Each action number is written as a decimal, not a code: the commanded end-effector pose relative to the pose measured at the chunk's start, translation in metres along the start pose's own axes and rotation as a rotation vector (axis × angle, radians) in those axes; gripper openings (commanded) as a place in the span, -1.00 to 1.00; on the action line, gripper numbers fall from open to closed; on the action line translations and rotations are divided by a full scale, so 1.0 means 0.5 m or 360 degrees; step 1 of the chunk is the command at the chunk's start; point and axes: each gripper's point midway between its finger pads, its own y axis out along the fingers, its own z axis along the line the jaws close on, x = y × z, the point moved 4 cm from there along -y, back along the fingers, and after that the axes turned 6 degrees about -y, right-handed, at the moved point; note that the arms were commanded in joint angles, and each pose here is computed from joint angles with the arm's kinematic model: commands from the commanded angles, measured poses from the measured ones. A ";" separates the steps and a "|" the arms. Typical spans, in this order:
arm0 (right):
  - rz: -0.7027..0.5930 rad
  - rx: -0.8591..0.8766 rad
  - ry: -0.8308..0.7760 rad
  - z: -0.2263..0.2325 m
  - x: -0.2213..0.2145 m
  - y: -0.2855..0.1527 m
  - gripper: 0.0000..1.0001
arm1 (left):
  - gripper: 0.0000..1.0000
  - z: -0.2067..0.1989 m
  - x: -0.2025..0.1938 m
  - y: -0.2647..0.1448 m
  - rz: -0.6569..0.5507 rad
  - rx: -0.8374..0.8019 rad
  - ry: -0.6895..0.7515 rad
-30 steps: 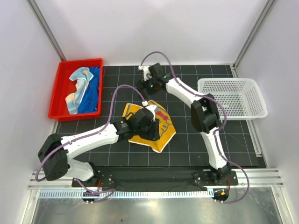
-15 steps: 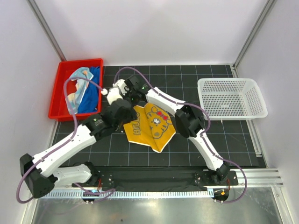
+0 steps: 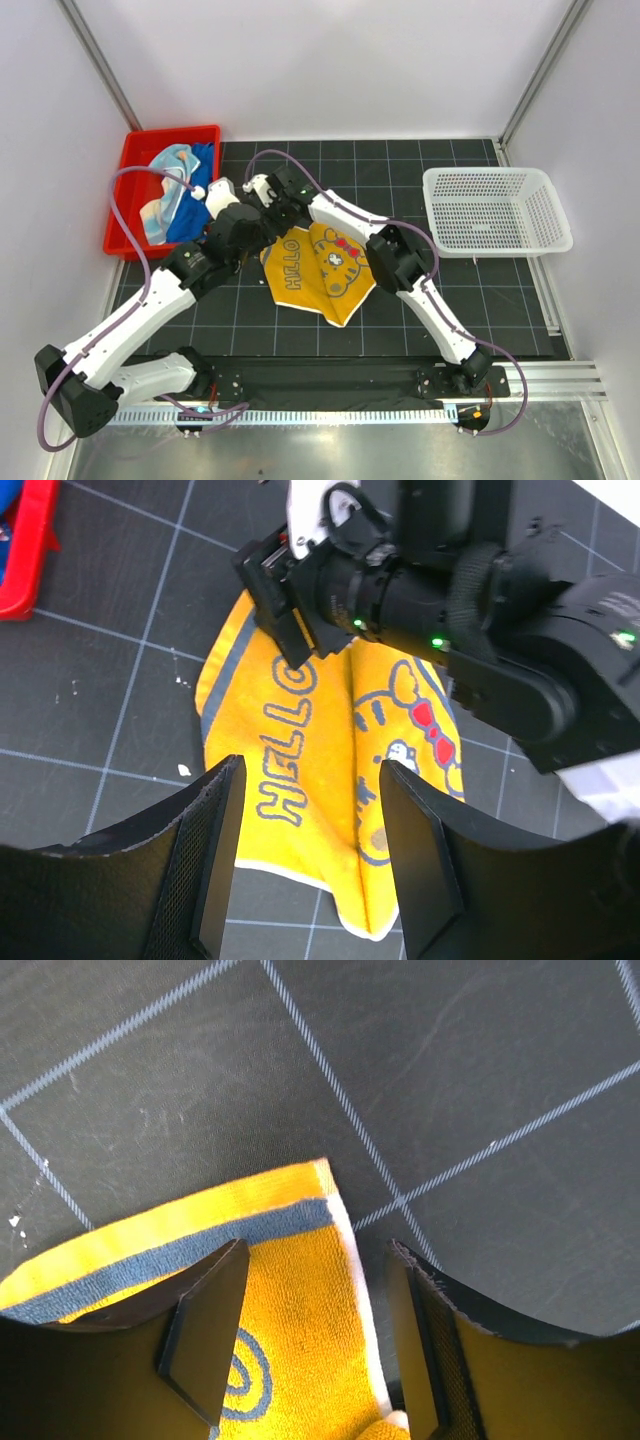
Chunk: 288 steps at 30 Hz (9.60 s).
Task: Fold and stack the towels
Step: Flatten out the crumpled towel, then fold the towel
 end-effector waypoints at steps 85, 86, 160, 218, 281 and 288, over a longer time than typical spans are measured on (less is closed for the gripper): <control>-0.0057 -0.0982 0.1193 0.001 -0.338 -0.374 -0.98 | 0.15 -0.067 -0.158 0.298 0.1013 -0.0671 -0.0007; -0.0062 -0.0982 0.1193 0.000 -0.337 -0.374 -0.98 | 0.15 -0.072 -0.159 0.291 0.1029 -0.0703 -0.0009; -0.0122 -0.1043 0.1433 -0.047 -0.388 -0.408 -0.98 | -0.45 -0.089 -0.207 0.359 0.0971 -0.0497 -0.0222; -0.1258 -0.0943 0.0991 -0.205 0.019 -0.887 -0.98 | -1.00 -0.265 0.204 0.005 0.0115 -0.1252 0.0199; -0.0935 -0.0751 0.1293 -0.419 -0.106 -0.362 -0.98 | -0.76 -0.066 0.122 0.552 0.0232 -0.0879 -0.0161; -0.0854 -0.0686 0.1332 -0.325 -0.144 -0.362 -0.98 | -0.75 -0.025 0.065 0.486 0.0263 -0.0852 -0.0206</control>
